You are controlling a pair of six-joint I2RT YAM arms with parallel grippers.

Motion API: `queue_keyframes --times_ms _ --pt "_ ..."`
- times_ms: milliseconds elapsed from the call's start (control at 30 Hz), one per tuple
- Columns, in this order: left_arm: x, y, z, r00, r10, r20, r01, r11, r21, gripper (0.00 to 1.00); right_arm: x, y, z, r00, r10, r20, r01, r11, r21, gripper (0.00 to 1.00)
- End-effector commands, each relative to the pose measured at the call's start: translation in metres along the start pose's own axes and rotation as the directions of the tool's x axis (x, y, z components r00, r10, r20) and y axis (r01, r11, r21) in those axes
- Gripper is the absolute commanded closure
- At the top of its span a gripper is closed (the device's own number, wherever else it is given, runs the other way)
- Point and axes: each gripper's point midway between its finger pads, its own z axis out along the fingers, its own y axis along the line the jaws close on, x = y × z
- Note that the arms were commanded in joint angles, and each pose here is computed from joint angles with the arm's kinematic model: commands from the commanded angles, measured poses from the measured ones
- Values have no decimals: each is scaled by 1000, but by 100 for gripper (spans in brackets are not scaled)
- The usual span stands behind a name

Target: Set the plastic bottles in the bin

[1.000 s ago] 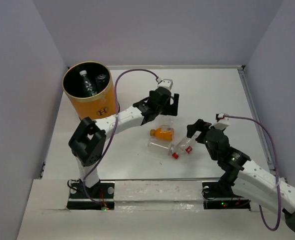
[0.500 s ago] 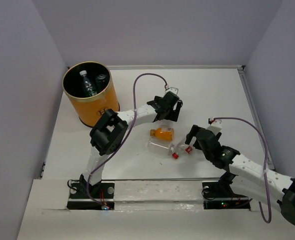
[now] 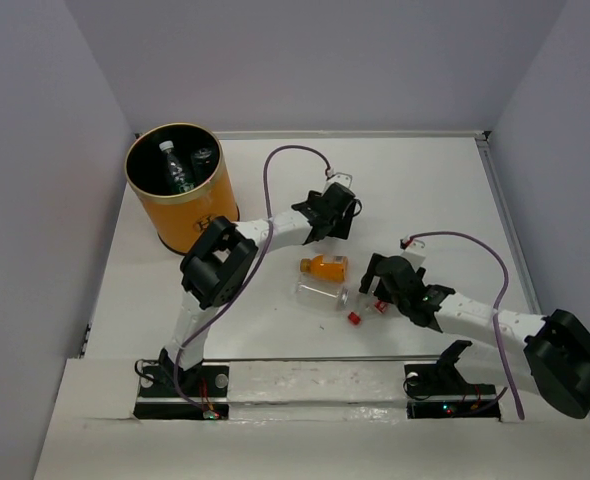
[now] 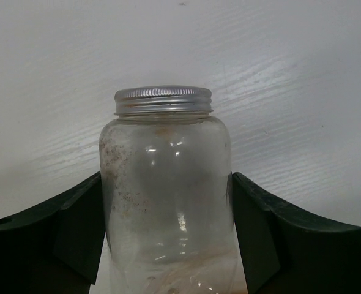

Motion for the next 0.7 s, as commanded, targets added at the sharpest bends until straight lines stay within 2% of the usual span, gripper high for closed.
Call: queue_keyframes --times_ms 0,100,167,233,267,367,433,467,500,567,633,667 --pt "-66 -1 -29 983 -80 163 69 995 75 37 -23 25 2 992 116 55 -113 992 -49 10" --pt "-98 -4 -54 967 -120 223 91 987 136 39 -24 18 6 990 123 75 -122 992 -15 15" --pt "-139 -5 -88 931 -166 324 107 975 194 41 -32 22 7 985 135 107 -133 991 -26 17" --pt "-165 4 -113 904 -204 376 119 965 235 41 -38 18 6 982 130 139 -129 992 -15 28" --pt "-188 19 -137 872 -240 426 140 957 253 41 -41 18 3 980 128 151 -127 992 -20 33" --pt "-219 47 -177 814 -294 501 171 946 277 41 -49 16 -2 973 136 186 -133 991 -29 41" --pt "-240 84 -219 749 -330 574 205 940 271 41 -59 19 -10 968 134 214 -126 991 -53 47" --pt "-251 100 -252 702 -347 622 217 936 278 41 -62 19 -12 966 129 223 -120 991 -57 50" --pt "-250 116 -260 687 -349 637 235 937 259 41 -66 19 -15 963 127 236 -116 991 -63 52" --pt "-256 167 -297 611 -356 707 312 929 198 40 -83 18 -25 950 107 292 -93 994 -61 59" --pt "-250 208 -310 577 -354 736 389 911 133 40 -96 22 -34 942 82 326 -60 995 -76 60" --pt "-247 243 -317 550 -343 762 445 892 80 39 -107 30 -42 934 91 345 -57 993 -107 60"
